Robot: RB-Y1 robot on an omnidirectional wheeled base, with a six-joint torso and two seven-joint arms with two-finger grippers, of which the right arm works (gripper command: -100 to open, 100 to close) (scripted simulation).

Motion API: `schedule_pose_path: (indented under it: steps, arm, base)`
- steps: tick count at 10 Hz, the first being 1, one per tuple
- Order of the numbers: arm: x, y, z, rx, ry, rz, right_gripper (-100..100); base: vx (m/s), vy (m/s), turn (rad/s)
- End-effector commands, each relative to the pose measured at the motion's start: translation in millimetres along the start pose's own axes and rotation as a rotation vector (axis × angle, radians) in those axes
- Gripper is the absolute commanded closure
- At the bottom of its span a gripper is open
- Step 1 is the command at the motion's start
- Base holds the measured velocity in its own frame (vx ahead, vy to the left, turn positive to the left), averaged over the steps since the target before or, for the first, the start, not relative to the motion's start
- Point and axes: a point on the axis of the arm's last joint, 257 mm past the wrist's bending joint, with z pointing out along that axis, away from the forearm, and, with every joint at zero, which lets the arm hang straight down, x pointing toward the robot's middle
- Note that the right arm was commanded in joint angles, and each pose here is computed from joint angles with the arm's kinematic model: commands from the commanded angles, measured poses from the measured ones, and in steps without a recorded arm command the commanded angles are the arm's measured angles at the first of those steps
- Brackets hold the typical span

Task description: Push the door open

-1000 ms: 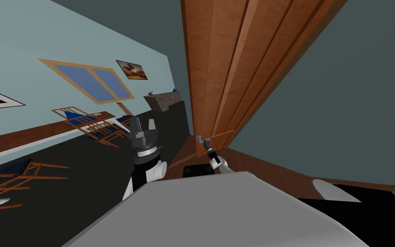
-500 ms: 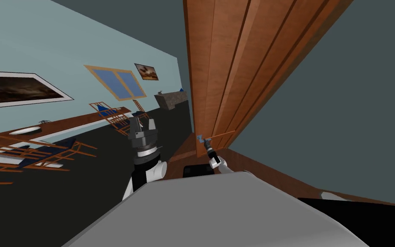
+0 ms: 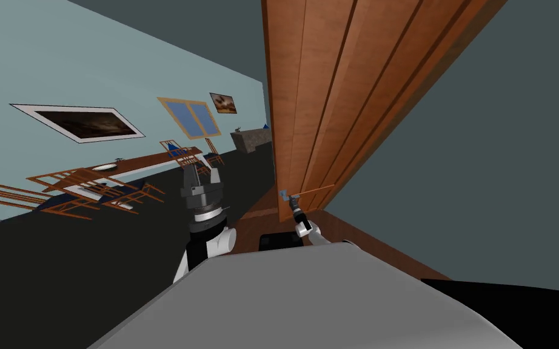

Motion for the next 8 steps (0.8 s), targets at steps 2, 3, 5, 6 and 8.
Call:
schedule_pose_path:
  steps: [2, 3, 5, 6, 8]
  arm:
    - [-5.1, 0.5, 1.0, -0.001, -0.021, -0.001, 100]
    - [-5.2, 0.5, 1.4, 0.0, -0.026, 0.0, 100]
    - [-5.2, 0.5, 2.1, 0.0, -0.033, 0.003, 100]
    - [-5.1, 0.6, 2.3, 0.0, -0.036, 0.003, 100]
    - [-9.6, -2.0, -0.1, 0.007, -0.021, -0.014, 100]
  base:
    - [-0.194, -0.105, 0.222]
    - [-0.179, -0.097, 0.192]
    - [-0.165, -0.107, 0.196]
    - [-0.161, -0.08, 0.159]
    - [-0.077, -0.07, 0.033]
